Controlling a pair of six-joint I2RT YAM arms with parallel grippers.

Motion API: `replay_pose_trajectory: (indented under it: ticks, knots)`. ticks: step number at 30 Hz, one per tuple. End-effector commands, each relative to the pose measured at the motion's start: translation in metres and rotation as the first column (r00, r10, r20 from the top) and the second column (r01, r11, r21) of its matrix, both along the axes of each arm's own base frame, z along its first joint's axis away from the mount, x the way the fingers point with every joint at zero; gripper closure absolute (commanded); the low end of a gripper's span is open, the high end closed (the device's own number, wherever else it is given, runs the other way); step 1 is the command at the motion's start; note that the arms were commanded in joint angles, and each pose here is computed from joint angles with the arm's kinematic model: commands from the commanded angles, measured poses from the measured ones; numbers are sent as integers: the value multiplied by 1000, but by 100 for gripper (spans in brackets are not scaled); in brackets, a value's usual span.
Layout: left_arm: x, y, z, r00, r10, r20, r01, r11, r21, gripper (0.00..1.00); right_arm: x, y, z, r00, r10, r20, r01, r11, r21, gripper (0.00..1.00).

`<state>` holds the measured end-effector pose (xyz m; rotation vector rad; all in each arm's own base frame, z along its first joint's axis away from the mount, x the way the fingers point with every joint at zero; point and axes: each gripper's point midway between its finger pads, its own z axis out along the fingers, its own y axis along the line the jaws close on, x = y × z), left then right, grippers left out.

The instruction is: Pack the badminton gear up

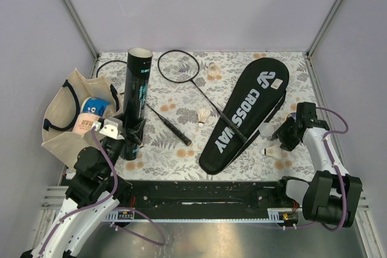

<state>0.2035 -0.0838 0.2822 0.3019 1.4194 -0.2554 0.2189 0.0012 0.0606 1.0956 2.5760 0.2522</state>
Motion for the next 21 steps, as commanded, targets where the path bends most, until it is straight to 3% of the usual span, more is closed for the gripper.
replay_pose_trajectory:
  ticks: [1,10,16,21]
  knots:
    - [-4,-2,25,996,-19,84,25,998,-63,71,3,15,15,994,51,102,-57,997,60,50]
    - [-6,-4,27,996,-33,85,40,996,-78,71,-7,35,9,988,53,145,-77,984,160,73]
    - [-11,-7,31,993,-62,97,71,993,-91,71,-3,28,34,977,50,205,-73,992,106,100]
    - [-23,-31,30,971,-211,113,217,975,-43,71,9,30,76,945,67,321,-102,990,94,100]
